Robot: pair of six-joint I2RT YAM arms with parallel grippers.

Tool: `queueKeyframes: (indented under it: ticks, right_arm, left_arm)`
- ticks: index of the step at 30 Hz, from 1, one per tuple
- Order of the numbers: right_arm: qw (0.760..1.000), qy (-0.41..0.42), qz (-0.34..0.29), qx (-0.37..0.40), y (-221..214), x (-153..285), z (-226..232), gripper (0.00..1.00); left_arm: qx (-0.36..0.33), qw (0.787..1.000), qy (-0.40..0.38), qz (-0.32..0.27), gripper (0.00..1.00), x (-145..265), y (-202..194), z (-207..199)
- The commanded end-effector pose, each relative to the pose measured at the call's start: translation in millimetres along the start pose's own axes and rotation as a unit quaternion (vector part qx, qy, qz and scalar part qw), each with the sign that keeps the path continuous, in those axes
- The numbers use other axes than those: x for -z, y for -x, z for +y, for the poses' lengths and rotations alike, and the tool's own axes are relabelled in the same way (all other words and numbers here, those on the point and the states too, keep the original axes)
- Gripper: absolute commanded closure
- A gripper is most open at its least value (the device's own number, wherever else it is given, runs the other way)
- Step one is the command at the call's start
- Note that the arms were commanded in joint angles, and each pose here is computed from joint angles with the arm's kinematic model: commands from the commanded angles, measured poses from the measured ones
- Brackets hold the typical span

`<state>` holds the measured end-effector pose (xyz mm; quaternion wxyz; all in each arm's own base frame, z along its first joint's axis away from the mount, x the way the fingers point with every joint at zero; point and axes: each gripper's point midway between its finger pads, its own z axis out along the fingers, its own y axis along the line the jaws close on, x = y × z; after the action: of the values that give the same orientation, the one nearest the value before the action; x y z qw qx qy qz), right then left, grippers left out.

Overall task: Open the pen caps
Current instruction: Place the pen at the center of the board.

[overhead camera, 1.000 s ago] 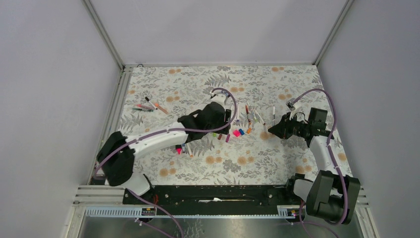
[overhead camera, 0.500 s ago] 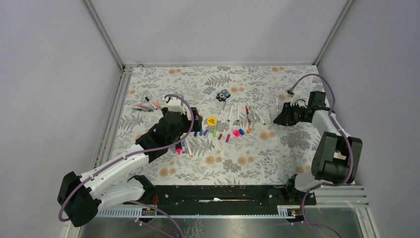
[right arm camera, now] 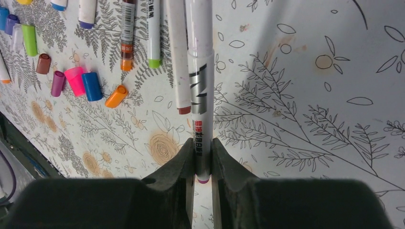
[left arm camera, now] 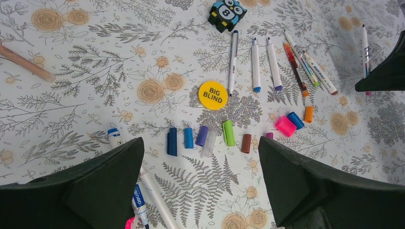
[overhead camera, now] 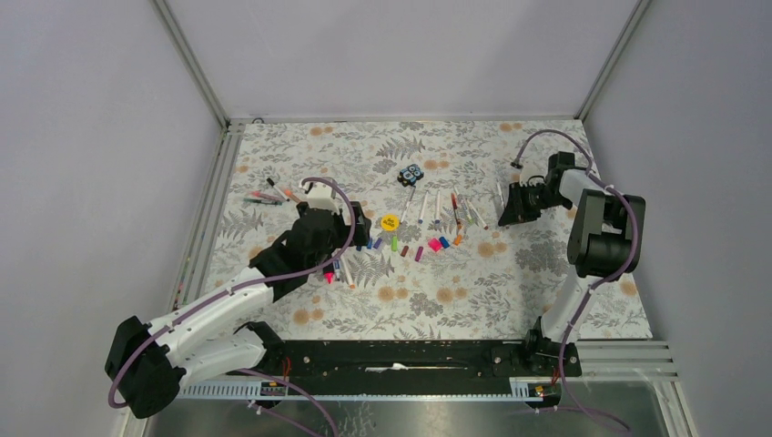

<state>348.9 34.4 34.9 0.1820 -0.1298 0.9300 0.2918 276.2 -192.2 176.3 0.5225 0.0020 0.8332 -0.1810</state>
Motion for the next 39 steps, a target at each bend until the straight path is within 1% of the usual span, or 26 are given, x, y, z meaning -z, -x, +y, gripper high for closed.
queueKeyframes:
  ticks: [1,7,11,16,20,24,30,35,39]
  right_arm:
    - [1.0,0.003,0.025,-0.019,1,-1,1,0.83]
    - [0.999,0.008,0.035,-0.033,-3,-9,-1,0.76]
    - [0.998,0.009,0.042,-0.042,-7,-12,-2,0.74]
    - [0.998,0.013,0.04,-0.046,-7,-12,0,0.64]
    - [0.998,0.017,0.04,-0.047,-11,-10,5,0.62]
    - [0.999,0.022,0.029,-0.037,-12,-3,14,0.6]
    - [0.999,0.037,-0.01,0.002,-10,17,40,0.56]
    - [0.996,0.053,-0.054,0.05,-18,33,67,0.43]
    - [0.991,0.049,-0.093,0.083,-24,44,77,0.28]
  left_arm:
    - [0.018,0.999,-0.014,-0.034,0.01,3,17,-5]
    - [0.023,0.999,-0.013,-0.034,0.01,2,17,-5]
    - [0.025,0.999,-0.014,-0.033,0.01,3,18,-6]
    - [0.031,0.999,-0.018,-0.034,0.01,7,19,-6]
    - [0.035,0.999,-0.021,-0.03,0.01,9,19,-8]
    - [0.04,0.999,-0.021,-0.03,0.01,12,22,-8]
    - [0.051,0.998,-0.018,-0.028,0.01,17,26,-7]
    - [0.056,0.998,-0.013,-0.017,0.01,15,25,-1]
    - [0.07,0.997,-0.002,-0.009,0.01,10,25,14]
